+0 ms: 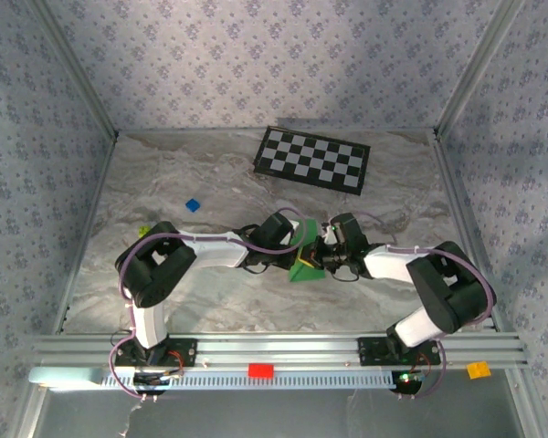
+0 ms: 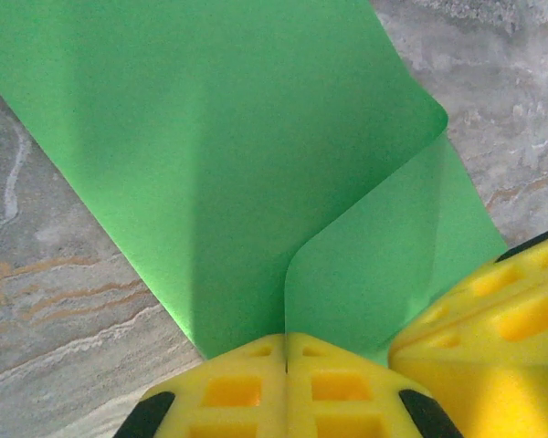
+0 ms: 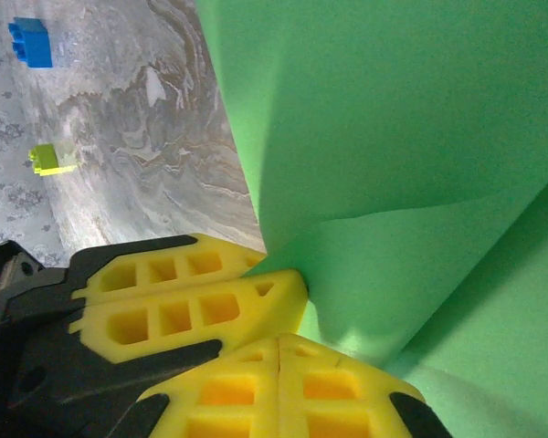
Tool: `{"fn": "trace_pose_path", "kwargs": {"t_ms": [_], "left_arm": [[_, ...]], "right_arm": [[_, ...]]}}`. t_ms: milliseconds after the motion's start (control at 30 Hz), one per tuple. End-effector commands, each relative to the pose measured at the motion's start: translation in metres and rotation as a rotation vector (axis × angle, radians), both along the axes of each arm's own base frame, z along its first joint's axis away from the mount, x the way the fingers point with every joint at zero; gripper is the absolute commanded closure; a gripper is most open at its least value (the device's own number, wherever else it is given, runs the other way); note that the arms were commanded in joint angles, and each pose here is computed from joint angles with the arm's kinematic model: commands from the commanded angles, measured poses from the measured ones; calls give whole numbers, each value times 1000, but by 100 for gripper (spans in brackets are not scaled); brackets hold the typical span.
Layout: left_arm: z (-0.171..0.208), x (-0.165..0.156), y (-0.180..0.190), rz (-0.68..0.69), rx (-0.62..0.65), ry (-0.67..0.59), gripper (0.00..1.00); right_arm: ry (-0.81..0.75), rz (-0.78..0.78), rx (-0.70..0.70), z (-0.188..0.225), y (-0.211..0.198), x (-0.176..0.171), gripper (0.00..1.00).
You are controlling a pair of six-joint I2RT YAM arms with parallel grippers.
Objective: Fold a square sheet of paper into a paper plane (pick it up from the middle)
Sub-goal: Fold the triangle a second time at the center of the table.
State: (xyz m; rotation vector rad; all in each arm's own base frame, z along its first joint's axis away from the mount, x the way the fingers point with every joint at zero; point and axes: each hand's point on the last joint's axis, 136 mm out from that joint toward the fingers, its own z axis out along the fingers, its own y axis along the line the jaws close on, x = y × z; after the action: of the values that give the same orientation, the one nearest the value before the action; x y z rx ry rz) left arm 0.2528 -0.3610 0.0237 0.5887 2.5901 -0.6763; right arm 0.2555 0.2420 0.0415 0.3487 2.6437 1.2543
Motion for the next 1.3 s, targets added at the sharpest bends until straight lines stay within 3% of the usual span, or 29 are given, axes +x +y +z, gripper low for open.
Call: {"fn": "trace_pose_path", "kwargs": {"t_ms": [0,333,700,1100,1267], "left_arm": [[-22,-10,15,-4,69,55,95],[-25,-10,16,-7,80,58,95],[-26,-10,15,-13,88,62,95],[-29,-12,16,-20,97,67,96],[-29,-12,17,-21,102,68,96]], "right_arm": [[13,7,18,-2,5,1,100],[75,-18,-37,-33,-11,-15,100],[-10,-50,-9,5,-15,11,99],[120,-134,-114,-48,-38,4,99],[63,-124,-66,-18,-31,17,98]]}}
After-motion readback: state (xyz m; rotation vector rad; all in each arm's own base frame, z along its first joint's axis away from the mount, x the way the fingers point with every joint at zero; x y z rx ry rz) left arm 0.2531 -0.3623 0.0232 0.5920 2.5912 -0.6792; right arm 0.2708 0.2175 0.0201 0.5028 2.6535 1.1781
